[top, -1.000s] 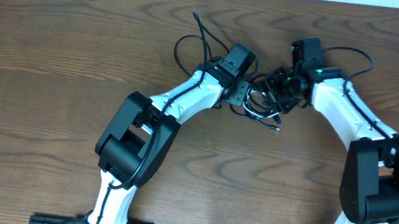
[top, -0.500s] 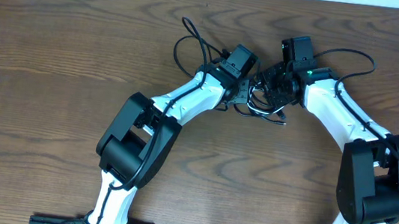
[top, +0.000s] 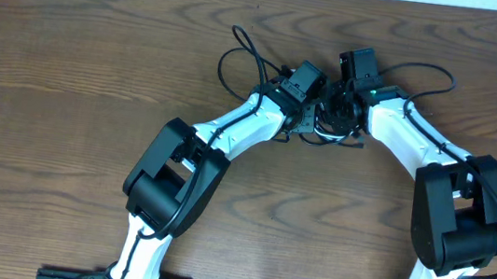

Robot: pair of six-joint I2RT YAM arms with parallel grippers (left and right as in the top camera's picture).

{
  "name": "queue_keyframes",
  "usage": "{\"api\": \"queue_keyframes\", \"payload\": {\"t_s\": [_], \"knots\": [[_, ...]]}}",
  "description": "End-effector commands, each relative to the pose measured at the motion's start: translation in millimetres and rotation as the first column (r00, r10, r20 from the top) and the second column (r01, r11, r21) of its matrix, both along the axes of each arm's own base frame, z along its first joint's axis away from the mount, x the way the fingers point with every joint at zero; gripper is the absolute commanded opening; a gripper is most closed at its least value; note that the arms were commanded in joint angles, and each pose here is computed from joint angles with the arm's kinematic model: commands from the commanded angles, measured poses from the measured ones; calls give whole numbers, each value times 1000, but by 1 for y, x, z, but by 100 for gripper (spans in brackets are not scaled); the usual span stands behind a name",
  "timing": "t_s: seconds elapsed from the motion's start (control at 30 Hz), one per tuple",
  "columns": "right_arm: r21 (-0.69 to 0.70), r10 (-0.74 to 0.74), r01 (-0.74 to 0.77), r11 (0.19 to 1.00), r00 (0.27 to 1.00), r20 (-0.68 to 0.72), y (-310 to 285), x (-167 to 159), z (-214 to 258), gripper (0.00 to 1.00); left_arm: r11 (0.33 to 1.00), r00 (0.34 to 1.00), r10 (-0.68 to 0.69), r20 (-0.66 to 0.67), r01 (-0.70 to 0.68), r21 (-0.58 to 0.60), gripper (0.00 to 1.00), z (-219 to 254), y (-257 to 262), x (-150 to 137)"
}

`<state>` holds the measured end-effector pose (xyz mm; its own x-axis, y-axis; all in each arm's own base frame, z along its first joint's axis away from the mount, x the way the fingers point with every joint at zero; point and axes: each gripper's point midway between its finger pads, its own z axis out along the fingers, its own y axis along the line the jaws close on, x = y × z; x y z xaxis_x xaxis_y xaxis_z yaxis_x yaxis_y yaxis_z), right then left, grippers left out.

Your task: Untangle cables

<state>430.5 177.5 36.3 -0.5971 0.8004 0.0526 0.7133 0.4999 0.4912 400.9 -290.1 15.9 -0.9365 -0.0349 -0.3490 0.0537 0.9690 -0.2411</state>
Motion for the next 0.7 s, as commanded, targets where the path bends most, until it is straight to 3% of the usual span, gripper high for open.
{"api": "queue_keyframes", "payload": {"t_s": [0.0,0.13,0.37,0.67], "knots": [[-70,132,-128,989,990,57,-7,6,2,1,998,999,16,48,-18,53,7,8,11,6],[-49,209,-205,978,973,96,-21,10,13,1,984,994,59,87,-73,161,7,7,33,11],[89,272,-291,953,945,180,-57,18,34,1,983,994,61,86,-75,170,7,7,35,10],[108,119,-131,985,986,114,-151,12,27,1,983,994,61,86,-75,170,7,7,35,10]]}}
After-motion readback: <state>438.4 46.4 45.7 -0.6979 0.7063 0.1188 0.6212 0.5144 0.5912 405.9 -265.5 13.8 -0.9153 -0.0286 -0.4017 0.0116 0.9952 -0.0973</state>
